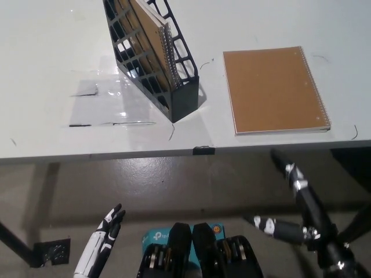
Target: Use the right hand to pick up a book from the book holder on the left side and put it on another book on the right side
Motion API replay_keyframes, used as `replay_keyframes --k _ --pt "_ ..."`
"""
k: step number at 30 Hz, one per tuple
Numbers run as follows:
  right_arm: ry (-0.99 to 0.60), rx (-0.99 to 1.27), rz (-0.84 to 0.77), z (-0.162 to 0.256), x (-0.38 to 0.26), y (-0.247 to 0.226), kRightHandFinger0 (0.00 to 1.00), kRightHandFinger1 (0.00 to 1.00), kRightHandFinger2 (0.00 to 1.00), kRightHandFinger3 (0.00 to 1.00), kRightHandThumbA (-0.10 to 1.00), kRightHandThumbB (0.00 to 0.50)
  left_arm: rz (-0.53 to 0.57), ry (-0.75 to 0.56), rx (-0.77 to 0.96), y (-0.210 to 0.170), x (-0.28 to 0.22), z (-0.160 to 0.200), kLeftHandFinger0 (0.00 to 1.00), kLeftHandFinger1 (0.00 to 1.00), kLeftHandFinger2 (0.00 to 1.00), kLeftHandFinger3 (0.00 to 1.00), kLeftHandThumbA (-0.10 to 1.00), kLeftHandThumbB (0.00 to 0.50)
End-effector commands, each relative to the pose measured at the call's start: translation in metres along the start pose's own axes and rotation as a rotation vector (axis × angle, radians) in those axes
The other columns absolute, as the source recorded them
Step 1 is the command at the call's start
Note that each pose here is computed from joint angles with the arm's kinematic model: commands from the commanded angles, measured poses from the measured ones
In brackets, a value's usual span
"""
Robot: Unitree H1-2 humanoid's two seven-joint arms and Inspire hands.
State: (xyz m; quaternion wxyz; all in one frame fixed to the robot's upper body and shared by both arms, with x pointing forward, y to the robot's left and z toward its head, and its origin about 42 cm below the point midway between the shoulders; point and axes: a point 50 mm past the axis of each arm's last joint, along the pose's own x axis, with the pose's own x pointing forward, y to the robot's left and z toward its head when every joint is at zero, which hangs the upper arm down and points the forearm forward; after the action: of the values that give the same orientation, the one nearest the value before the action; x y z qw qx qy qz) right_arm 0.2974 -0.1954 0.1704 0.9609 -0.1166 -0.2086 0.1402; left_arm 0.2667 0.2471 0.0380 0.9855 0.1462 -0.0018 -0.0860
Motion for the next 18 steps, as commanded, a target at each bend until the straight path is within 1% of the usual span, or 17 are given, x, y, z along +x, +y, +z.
replay_keyframes --k 1,3,4,5,7,8,11,13,14,17,18 --pt "-0.233 0.028 0.044 0.068 0.062 -0.011 1.00 1.00 1.00 1.00 1.00 0.322 0.016 -0.093 0.002 0.008 0.005 0.012 1.00 1.00 1.00 1.00 1.00 0.178" --pt "-0.260 0.020 0.054 0.075 0.083 -0.009 1.00 1.00 1.00 1.00 0.99 0.311 0.012 -0.093 0.008 0.008 0.005 0.012 1.00 1.00 1.00 1.00 1.00 0.178" --pt "-0.258 0.023 0.067 0.078 0.101 -0.007 1.00 1.00 1.00 1.00 0.99 0.330 0.013 -0.098 0.010 0.008 0.006 0.011 1.00 1.00 1.00 1.00 1.00 0.182" --pt "-0.259 0.016 0.073 0.078 0.110 -0.006 1.00 1.00 1.00 1.00 0.99 0.331 0.013 -0.100 0.012 0.007 0.006 0.011 1.00 1.00 1.00 1.00 1.00 0.187" --pt "-0.225 0.006 0.085 0.077 0.137 -0.002 1.00 1.00 1.00 1.00 1.00 0.403 0.012 -0.100 0.000 0.006 0.006 0.010 1.00 1.00 1.00 1.00 1.00 0.211" --pt "-0.210 0.002 0.092 0.076 0.153 -0.001 1.00 1.00 1.00 1.00 1.00 0.419 0.011 -0.097 -0.002 0.006 0.006 0.010 1.00 1.00 1.00 1.00 1.00 0.213" --pt "-0.202 0.005 0.106 0.075 0.187 0.005 1.00 1.00 1.00 1.00 1.00 0.419 0.010 -0.105 0.019 0.006 0.007 0.011 1.00 1.00 1.00 1.00 1.00 0.215" --pt "-0.192 0.012 0.118 0.079 0.213 0.012 1.00 1.00 1.00 1.00 1.00 0.427 0.008 -0.101 0.021 0.006 0.008 0.013 1.00 1.00 1.00 1.00 1.00 0.246" --pt "-0.191 -0.003 0.124 0.082 0.224 0.014 1.00 1.00 1.00 1.00 1.00 0.425 0.007 -0.102 0.010 0.005 0.009 0.013 1.00 1.00 1.00 1.00 1.00 0.253" --pt "-0.178 -0.032 0.140 0.089 0.246 0.019 1.00 1.00 1.00 1.00 1.00 0.412 0.003 -0.096 -0.002 0.005 0.010 0.013 1.00 1.00 1.00 1.00 1.00 0.268" --pt "-0.170 -0.034 0.144 0.091 0.256 0.022 1.00 1.00 1.00 1.00 1.00 0.395 0.001 -0.095 -0.006 0.006 0.011 0.013 1.00 1.00 1.00 1.00 1.00 0.279"
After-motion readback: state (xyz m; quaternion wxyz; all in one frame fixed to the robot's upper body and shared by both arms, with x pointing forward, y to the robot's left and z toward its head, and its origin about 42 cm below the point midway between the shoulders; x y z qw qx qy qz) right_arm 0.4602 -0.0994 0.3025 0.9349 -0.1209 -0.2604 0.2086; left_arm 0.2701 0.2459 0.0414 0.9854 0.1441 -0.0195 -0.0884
